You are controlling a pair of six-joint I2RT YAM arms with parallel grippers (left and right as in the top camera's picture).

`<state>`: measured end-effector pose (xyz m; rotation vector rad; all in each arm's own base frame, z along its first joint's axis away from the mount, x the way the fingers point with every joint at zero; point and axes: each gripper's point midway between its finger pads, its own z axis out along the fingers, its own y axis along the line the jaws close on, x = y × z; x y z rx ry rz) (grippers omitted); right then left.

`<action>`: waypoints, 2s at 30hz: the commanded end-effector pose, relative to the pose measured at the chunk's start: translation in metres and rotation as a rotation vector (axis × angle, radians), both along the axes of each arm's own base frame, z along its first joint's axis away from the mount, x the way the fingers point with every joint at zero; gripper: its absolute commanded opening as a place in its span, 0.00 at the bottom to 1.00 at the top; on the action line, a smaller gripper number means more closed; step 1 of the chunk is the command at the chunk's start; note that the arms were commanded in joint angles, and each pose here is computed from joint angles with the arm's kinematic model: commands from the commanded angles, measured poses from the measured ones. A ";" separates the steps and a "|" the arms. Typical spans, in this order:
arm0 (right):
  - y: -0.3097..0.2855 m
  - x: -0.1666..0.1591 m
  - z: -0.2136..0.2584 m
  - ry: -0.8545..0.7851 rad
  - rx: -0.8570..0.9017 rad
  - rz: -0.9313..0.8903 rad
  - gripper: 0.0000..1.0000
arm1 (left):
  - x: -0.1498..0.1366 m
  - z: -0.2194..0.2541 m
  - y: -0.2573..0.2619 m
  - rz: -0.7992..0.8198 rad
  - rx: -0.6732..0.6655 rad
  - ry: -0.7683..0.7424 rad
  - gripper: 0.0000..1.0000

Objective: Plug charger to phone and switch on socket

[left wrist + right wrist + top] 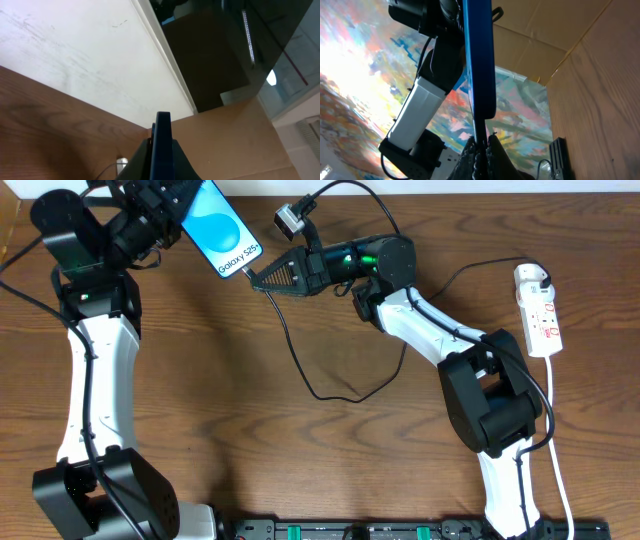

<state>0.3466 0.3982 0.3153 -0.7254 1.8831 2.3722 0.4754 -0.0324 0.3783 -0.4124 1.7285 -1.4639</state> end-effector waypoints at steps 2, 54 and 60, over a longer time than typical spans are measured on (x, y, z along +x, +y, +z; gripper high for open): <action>0.000 0.017 0.029 -0.011 0.107 -0.114 0.01 | -0.012 0.008 -0.022 -0.098 0.004 -0.015 0.07; 0.017 0.003 0.007 -0.025 0.026 -0.047 0.01 | 0.000 0.009 0.029 0.070 0.020 -0.033 0.07; 0.015 0.000 0.012 -0.059 0.049 -0.042 0.01 | -0.001 0.009 0.014 0.039 0.056 -0.064 0.08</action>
